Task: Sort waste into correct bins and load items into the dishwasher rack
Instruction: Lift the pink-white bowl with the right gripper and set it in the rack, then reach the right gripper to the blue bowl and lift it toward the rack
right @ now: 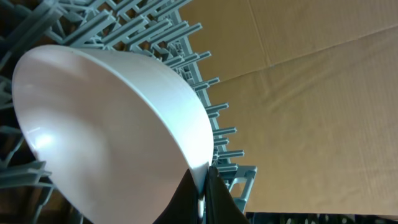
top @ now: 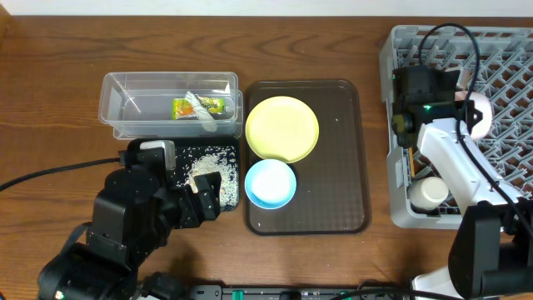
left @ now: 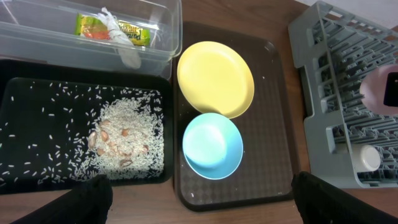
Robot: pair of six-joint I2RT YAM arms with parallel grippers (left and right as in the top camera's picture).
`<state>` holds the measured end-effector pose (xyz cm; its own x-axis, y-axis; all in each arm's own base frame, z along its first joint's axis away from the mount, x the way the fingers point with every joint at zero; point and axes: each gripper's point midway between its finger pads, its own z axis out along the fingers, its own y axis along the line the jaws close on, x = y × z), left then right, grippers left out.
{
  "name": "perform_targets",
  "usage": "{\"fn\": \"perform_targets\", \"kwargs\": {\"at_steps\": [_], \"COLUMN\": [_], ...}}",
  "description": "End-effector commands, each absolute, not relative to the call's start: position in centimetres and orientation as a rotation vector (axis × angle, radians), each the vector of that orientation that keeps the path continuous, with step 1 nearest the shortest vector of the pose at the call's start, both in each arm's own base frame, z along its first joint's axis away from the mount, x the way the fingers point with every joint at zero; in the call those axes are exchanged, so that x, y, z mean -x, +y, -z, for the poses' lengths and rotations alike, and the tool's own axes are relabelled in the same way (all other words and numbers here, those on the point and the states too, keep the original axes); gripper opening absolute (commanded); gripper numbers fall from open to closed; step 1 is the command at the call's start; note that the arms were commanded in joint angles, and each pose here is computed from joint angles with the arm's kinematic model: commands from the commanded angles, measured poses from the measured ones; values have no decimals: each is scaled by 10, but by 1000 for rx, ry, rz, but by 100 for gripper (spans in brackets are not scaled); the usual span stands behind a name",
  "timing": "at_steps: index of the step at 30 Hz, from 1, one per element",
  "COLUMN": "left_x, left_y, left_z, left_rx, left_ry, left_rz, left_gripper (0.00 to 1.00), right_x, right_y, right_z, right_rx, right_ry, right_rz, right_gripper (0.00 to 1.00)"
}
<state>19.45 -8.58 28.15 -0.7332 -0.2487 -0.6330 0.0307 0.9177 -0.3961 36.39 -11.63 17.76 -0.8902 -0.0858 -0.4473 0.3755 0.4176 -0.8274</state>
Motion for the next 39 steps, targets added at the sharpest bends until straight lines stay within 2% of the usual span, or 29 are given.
{"fn": "perform_targets", "kwargs": {"at_steps": [1, 3, 6, 7, 12, 20, 28, 30, 34, 39], "left_x": [-195, -195, -195, -195, -195, -195, -195, -195, -195, -195], "left_y": [-85, -85, -85, -85, -85, -85, -85, -85, -85, -85], "left_z": [-284, -284, -284, -284, -284, -284, -284, -284, -284, -284], "left_rx": [146, 146, 146, 146, 146, 146, 146, 145, 146, 145], "left_ry": [2339, 2339, 2339, 2339, 2339, 2338, 2338, 2339, 2339, 2338], "left_rz": [493, 493, 493, 493, 493, 492, 492, 492, 493, 492], "left_gripper": [94, 94, 94, 94, 94, 94, 94, 94, 94, 94], "right_x": [-369, -368, -367, -367, -364, -350, -298, -282, -257, -241], "right_y": [-106, -105, -100, -97, -76, -11, 150, 181, 211, 227], "right_z": [-165, -165, -169, -173, -187, -188, -182, -179, -151, -97], "right_rx": [-188, -180, -163, -156, -157, -110, 321, 328, 321, 265], "right_ry": [2315, 2317, 2313, 2306, 2298, 2436, 2608, 2650, 2778, 2931], "right_rz": [1416, 1417, 1409, 1400, 1253, 662, -348, -536, -577, -405], "right_gripper": [3, 15, 27, 35, 48, 46, 44, 44, 42, 40]}}
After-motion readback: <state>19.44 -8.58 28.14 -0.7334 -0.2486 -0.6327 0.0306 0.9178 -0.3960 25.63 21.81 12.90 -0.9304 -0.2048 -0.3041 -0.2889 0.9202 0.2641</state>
